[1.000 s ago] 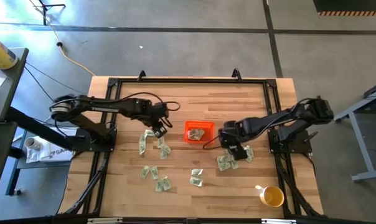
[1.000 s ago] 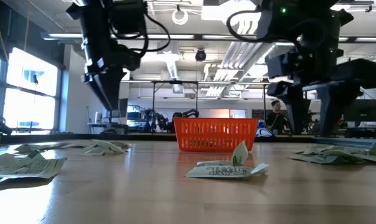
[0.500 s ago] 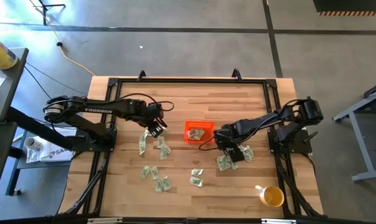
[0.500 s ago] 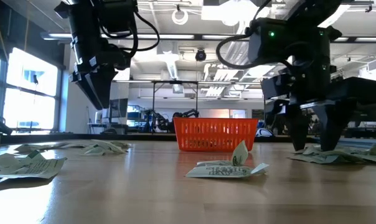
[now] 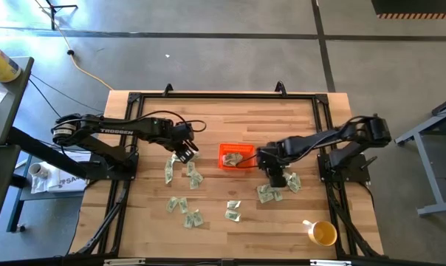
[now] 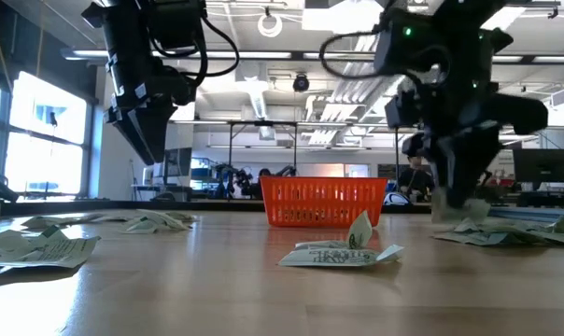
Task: Pick and place Stevia / Truvia into bins
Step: Put the light green stevia packet into the orange basket
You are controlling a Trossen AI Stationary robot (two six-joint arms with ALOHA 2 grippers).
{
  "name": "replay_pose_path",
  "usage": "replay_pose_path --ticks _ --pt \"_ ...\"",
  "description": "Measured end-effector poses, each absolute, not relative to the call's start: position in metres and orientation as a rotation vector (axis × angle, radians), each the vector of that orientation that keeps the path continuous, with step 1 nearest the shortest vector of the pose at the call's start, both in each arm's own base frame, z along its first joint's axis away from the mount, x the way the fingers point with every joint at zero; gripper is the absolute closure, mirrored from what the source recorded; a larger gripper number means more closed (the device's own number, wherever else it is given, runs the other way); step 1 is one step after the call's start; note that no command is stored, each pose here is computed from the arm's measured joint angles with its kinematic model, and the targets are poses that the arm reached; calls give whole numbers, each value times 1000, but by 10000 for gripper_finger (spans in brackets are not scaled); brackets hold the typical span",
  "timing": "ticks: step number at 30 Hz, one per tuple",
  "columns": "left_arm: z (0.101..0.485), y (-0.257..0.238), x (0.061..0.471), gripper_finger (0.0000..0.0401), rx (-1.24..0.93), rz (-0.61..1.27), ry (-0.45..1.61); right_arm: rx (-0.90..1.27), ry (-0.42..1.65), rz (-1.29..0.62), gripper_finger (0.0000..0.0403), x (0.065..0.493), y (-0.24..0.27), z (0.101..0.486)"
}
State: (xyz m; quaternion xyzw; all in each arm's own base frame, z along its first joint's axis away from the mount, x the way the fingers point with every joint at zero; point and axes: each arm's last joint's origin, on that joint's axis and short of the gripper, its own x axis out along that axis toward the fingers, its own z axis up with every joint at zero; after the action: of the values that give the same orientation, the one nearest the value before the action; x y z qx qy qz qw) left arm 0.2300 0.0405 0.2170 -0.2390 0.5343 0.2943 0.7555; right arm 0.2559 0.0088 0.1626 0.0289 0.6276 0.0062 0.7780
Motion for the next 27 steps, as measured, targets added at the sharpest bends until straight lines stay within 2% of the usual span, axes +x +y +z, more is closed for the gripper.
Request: replay_pose_path --ticks 7,10,14,19,27 --pt "217 41 230 206 -505 629 1166 238 1147 -255 379 245 -3 204" --pt "217 41 231 207 -500 624 1161 301 996 -295 395 253 -12 221" --pt "217 41 232 208 -482 608 1159 375 878 -290 390 273 -24 228" --pt "217 41 231 208 -484 601 1167 431 894 -269 374 301 -32 220" --pt "217 31 232 208 -451 576 1185 411 884 -265 395 331 -36 219"
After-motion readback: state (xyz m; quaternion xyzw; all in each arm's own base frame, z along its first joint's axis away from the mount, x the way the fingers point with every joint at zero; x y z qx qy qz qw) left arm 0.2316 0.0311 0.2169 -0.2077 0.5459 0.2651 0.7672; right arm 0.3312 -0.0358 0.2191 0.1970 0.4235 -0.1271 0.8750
